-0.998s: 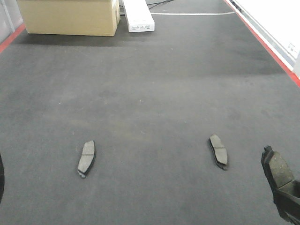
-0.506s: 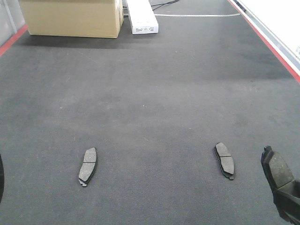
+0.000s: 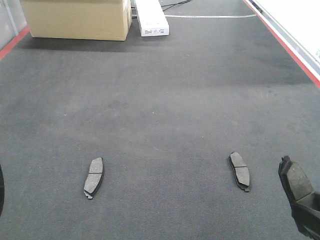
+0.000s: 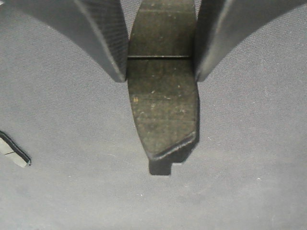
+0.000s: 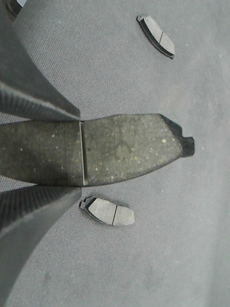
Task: Move and align brake pads A on conveyor
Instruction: 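Stop the base at the belt beside the two placed pads, then extend the left gripper and lower its pad beside the nearer placed pad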
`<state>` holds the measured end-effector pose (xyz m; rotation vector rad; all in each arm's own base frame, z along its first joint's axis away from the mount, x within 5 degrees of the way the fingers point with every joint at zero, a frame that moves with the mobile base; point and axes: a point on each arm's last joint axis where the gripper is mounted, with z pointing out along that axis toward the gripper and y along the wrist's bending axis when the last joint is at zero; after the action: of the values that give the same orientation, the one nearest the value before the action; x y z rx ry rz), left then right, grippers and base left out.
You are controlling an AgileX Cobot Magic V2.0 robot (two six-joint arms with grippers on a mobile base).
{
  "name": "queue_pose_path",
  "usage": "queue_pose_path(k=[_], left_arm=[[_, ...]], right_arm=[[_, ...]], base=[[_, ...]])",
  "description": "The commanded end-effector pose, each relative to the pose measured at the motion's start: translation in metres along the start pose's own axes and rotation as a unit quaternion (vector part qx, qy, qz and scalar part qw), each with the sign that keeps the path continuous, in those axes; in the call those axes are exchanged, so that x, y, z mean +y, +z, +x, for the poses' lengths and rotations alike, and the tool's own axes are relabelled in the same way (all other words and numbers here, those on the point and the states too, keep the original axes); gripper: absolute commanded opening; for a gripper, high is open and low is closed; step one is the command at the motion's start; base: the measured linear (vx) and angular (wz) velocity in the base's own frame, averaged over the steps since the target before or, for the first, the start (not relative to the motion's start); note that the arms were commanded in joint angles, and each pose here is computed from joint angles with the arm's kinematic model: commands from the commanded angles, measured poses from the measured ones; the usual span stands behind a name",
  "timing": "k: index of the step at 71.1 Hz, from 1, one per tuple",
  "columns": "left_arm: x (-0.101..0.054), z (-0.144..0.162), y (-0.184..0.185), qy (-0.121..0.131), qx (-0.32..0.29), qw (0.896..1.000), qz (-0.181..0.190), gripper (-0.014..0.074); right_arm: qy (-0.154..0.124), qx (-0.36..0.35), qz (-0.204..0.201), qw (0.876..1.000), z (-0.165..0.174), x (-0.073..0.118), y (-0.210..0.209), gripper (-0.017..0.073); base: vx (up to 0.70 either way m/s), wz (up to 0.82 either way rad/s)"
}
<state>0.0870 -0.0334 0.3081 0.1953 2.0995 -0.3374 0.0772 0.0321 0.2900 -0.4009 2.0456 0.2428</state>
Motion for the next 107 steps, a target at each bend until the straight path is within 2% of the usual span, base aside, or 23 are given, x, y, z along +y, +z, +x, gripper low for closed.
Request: queue_pose_path(k=[1,22,33,36,43,52,61,68,76,84,93,96,98,107], left_arm=[[-0.003,-0.015,-0.005,-0.002,-0.053,0.998,0.012,0.0217],[-0.003,-0.015,-0.005,-0.002,-0.055,0.998,0.012,0.0217],[-0.007,-0.016,0.001,-0.029,-0.043,0.998,0.033,0.022],[-0.009,-0.018,0.007,-0.035,-0.031,0.998,0.04,0.022],[-0.014,-0.024,0.024,-0.029,0.002,0.998,0.056,0.022],[-0.023,-0.044,0.054,-0.039,0.037,0.995,0.085,0.022],[-0.029,-0.065,0.091,-0.046,0.072,0.992,0.095,0.0221],[-0.039,-0.076,0.119,-0.043,0.1,0.989,0.105,0.0221],[-0.062,-0.084,0.156,-0.032,0.129,0.983,0.124,0.0221],[-0.084,-0.088,0.192,-0.044,0.155,0.978,0.135,0.0221],[-0.097,-0.084,0.231,-0.08,0.196,0.97,0.119,0.0223],[-0.098,-0.083,0.243,-0.098,0.214,0.966,0.104,0.0223],[-0.097,-0.082,0.247,-0.097,0.223,0.965,0.094,0.0223],[-0.094,-0.076,0.271,-0.12,0.265,0.956,0.032,0.0223]], right_arm=[[-0.005,-0.058,0.001,0.998,-0.017,0.0,-0.005,0.0043],[-0.005,-0.058,0.001,0.998,-0.017,0.0,-0.005,0.0043],[-0.005,-0.058,0.001,0.998,-0.017,0.0,-0.005,0.0043],[-0.005,-0.058,0.001,0.998,-0.017,0.0,-0.005,0.0043],[-0.005,-0.058,0.001,0.998,-0.017,0.0,-0.005,0.0043],[-0.005,-0.058,0.001,0.998,-0.017,0.0,-0.005,0.0043],[-0.005,-0.058,0.001,0.998,-0.017,0.0,-0.005,0.0043],[-0.005,-0.058,0.001,0.998,-0.017,0.0,-0.005,0.0043],[-0.005,-0.058,0.001,0.998,-0.017,0.0,-0.005,0.0043],[-0.005,-0.058,0.001,0.998,-0.017,0.0,-0.005,0.0043],[-0.005,-0.058,0.001,0.998,-0.017,0.0,-0.005,0.0043],[-0.005,-0.058,0.001,0.998,-0.017,0.0,-0.005,0.0043],[-0.005,-0.058,0.001,0.998,-0.017,0.0,-0.005,0.0043],[-0.005,-0.058,0.001,0.998,-0.017,0.0,-0.005,0.0043]], base=[[0.0,0.0],[0.0,0.0],[0.0,0.0],[0.0,0.0],[0.0,0.0],[0.0,0.0],[0.0,0.0],[0.0,0.0],[0.0,0.0],[0.0,0.0],[0.0,0.0],[0.0,0.0],[0.0,0.0],[0.0,0.0]])
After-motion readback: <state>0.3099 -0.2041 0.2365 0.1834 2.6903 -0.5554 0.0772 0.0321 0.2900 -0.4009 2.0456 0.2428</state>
